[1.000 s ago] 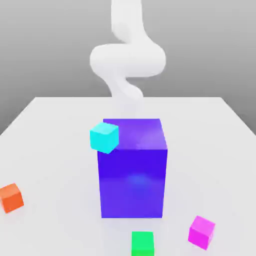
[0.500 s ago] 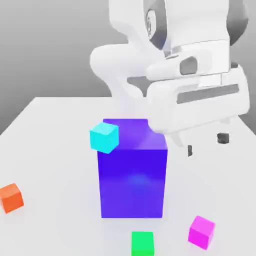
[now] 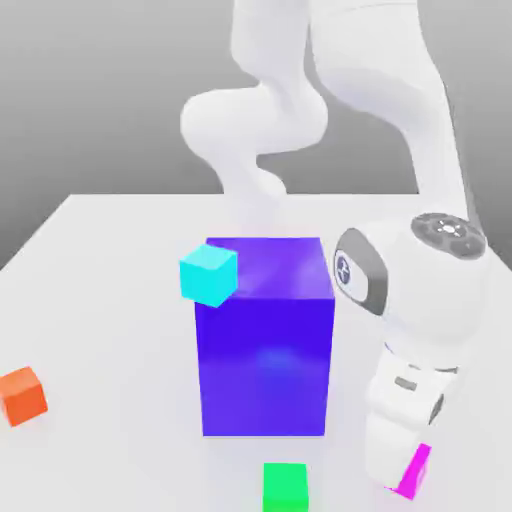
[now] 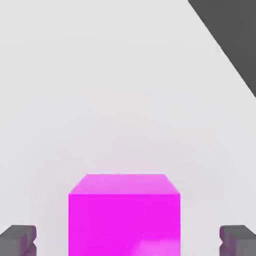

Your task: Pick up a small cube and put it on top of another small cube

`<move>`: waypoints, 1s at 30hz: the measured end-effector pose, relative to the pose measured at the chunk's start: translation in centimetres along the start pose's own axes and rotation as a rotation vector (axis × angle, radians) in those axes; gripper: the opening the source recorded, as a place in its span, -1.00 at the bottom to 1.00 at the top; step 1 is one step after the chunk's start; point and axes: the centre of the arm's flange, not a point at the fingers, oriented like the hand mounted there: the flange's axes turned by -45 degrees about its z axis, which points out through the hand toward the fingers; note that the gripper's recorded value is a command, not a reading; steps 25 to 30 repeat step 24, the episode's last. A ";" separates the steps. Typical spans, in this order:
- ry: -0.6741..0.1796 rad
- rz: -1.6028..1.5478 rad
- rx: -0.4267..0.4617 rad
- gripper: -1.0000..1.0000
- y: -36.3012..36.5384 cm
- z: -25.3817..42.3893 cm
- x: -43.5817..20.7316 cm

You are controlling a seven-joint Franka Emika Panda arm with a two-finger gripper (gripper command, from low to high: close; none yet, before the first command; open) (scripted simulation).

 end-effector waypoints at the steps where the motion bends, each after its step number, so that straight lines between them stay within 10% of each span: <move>1: 0.000 0.000 0.000 -1.00 0.0 0.0 0.0; 20: -0.001 0.337 0.002 -1.00 12.0 -6.0 -9.3; 21: -0.001 0.339 0.001 1.00 12.1 -5.2 -9.4; 30: -0.001 0.339 0.001 1.00 12.1 -5.2 -9.4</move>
